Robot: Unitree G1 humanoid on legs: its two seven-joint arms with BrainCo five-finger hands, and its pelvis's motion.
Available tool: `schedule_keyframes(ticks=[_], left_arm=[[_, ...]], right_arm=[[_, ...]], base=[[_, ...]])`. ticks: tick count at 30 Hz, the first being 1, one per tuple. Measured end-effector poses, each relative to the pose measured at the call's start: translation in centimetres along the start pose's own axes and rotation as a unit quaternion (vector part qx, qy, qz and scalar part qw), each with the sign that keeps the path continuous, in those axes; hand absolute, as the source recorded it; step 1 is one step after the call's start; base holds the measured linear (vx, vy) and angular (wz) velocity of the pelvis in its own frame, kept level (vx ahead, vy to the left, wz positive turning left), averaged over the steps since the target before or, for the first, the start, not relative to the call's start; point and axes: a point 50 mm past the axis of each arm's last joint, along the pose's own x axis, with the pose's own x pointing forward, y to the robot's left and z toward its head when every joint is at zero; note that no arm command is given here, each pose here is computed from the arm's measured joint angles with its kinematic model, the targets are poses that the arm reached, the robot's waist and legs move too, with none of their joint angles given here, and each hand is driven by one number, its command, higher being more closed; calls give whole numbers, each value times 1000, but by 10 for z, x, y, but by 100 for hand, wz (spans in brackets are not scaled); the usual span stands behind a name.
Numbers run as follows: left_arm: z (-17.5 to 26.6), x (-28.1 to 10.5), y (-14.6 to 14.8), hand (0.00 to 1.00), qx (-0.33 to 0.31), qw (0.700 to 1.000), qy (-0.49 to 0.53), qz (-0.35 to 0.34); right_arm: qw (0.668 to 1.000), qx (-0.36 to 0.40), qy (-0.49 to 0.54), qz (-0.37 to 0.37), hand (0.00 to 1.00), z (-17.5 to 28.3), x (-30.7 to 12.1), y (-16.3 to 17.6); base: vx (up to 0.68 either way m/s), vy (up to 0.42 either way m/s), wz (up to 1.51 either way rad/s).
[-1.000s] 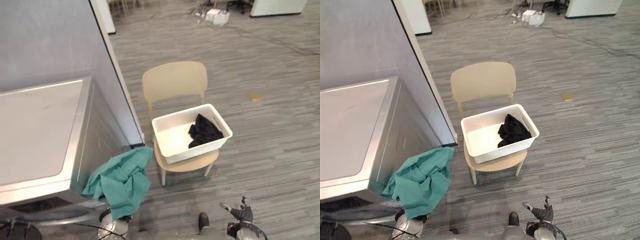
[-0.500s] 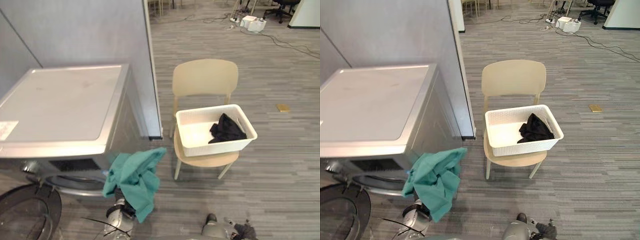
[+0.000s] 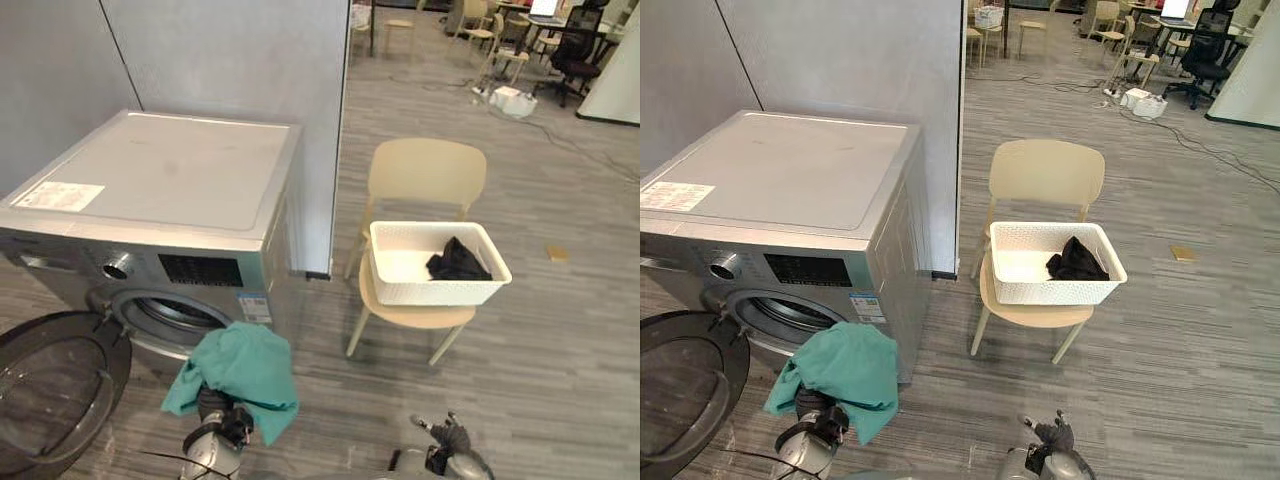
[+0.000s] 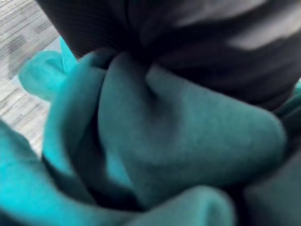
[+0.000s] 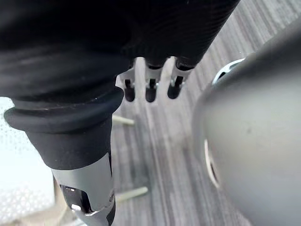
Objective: Pick up the laundry basket with both hands and put the clothes into the washing machine.
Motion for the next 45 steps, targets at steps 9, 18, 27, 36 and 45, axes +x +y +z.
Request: schedule_keyframes(ticks=[9, 18, 27, 36, 45], left_arm=[[-15, 5, -10, 100, 1, 999, 35, -14], [-23, -1, -3, 100, -7, 999, 51, 0], [-24, 2, 1, 100, 4, 998, 61, 12], [-18, 8, 7, 100, 50, 997, 57, -3], [-22, 0, -2, 100, 35, 998, 59, -14]], right_arm=[[1000, -27, 11, 1, 0, 1, 8, -10], [999, -43, 31, -1, 0, -11, 7, -13], [989, -16, 137, -51, 0, -60, -3, -42], [992, 40, 104, -57, 0, -44, -2, -33], [998, 40, 42, -1, 0, -22, -5, 0]], base=[[-47, -102, 23], [-88, 91, 21], [-19, 258, -4], [-11, 290, -17], [41, 28, -66]])
